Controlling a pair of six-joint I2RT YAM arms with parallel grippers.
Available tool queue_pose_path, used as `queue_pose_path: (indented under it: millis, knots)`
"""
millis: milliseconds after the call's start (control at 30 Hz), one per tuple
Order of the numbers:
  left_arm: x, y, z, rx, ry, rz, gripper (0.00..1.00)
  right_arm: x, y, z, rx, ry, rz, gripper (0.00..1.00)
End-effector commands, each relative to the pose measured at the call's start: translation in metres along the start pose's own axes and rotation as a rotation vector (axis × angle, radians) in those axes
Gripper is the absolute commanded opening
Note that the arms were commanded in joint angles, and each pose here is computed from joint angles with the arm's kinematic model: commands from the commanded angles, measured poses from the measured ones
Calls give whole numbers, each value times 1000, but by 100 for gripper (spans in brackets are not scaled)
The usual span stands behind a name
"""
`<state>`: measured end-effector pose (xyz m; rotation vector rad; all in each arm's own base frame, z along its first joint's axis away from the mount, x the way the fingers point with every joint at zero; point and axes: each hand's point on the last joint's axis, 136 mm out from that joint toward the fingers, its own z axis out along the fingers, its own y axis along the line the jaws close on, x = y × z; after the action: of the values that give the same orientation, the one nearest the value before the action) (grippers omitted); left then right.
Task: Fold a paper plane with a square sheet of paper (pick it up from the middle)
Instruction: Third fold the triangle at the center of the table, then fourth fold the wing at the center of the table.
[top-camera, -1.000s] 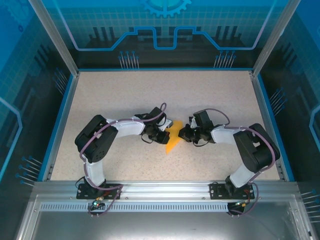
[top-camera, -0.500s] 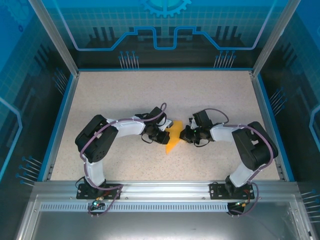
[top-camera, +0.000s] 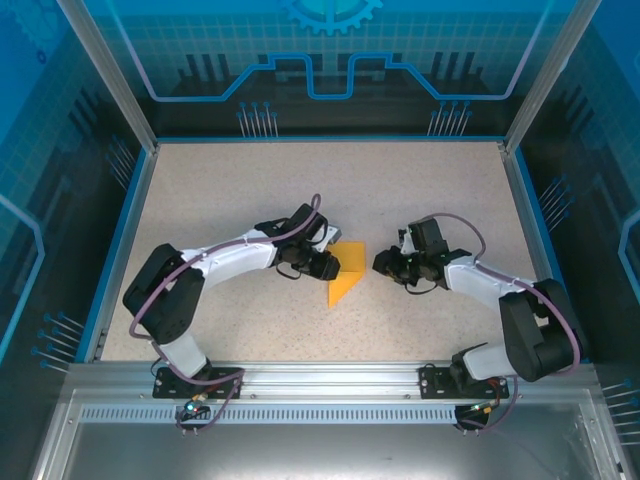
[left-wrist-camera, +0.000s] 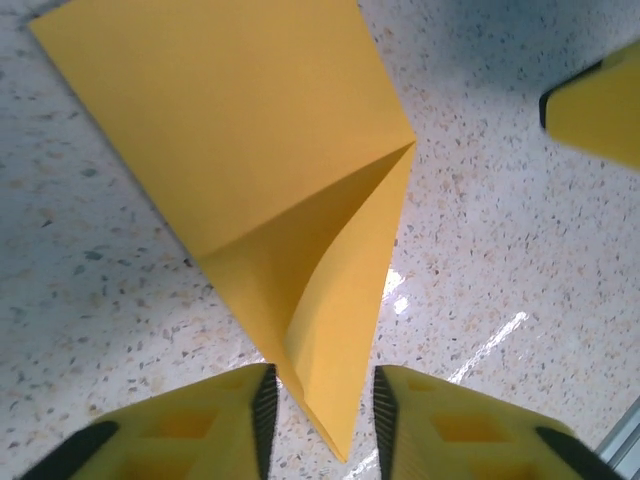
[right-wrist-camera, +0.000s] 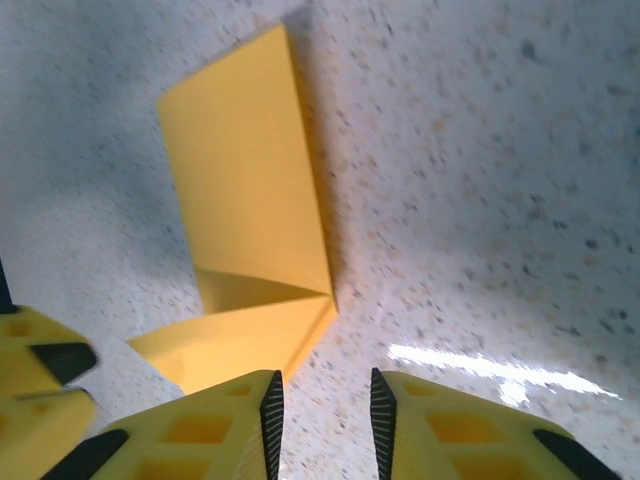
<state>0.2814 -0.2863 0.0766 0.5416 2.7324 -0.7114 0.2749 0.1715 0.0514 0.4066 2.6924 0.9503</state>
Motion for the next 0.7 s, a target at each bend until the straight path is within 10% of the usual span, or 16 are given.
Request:
queue_pose_path:
  millis: [0, 667]
  knots:
    - [-4, -9, -15, 12, -26, -52, 25, 7, -4, 0, -14, 26, 17, 33]
    - [2, -4, 29, 0, 42, -77, 6, 12, 16, 28, -85, 100, 2, 39]
